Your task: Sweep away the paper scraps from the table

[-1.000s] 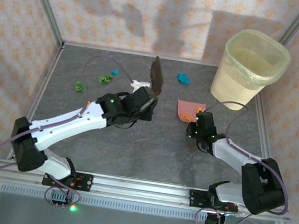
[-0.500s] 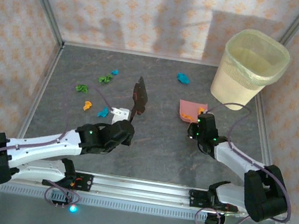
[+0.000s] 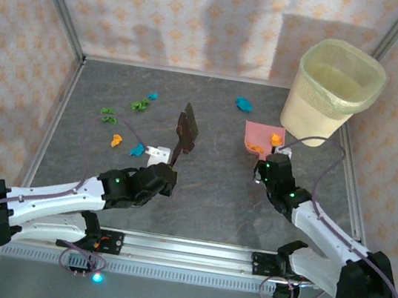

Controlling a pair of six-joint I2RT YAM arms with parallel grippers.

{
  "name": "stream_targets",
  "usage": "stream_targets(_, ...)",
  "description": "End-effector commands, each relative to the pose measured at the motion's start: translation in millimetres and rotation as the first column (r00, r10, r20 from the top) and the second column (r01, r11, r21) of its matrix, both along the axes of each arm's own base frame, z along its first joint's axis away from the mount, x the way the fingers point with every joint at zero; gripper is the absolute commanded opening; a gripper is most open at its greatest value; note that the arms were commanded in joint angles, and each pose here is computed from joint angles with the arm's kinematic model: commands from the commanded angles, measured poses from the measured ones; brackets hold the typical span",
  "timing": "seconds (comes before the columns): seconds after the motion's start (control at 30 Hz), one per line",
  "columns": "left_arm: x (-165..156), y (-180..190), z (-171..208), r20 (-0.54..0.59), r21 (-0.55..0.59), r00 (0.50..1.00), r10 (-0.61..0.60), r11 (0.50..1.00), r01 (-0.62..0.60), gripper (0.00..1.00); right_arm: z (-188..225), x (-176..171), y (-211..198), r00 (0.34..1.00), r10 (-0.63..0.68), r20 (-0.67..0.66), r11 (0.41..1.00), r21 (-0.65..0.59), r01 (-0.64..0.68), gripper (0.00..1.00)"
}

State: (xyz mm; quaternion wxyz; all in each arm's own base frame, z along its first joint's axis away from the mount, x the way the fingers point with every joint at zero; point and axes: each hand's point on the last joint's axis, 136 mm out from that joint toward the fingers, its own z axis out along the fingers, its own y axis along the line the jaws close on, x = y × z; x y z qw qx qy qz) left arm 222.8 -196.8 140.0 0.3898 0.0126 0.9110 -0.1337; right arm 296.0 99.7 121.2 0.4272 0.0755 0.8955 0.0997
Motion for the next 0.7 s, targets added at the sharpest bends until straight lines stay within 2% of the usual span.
stream_targets(0.0, 6.1, -7.6, 23.1, 0.04, -0.013, 0.999, -0.02, 1.0, 0.02, 0.0, 28.1, -6.0, -10.8, 0.998, -0.061, 0.011, 0.997, -0.045, 0.062, 0.0)
stream_targets(0.3, 2.2, -5.4, 5.9, 0.019, -0.031, 1.0, -0.01, 0.999, 0.01, 0.0, 100.9, -5.6, -4.5, 0.996, -0.083, -0.039, 0.996, -0.042, 0.081, 0.0)
stream_targets(0.4, 1.8, -0.6, 7.9, 0.031, -0.04, 1.0, 0.008, 0.999, -0.006, 0.0, 134.8, 2.8, 4.8, 0.998, -0.066, -0.003, 0.998, 0.005, 0.066, 0.0)
stream_targets(0.67, 1.1, 2.7, 10.2, 0.036, -0.049, 0.999, 0.019, 0.999, -0.017, 0.0, 222.0, 40.1, 14.0, 0.986, -0.127, 0.107, 0.991, 0.048, 0.123, 0.0)
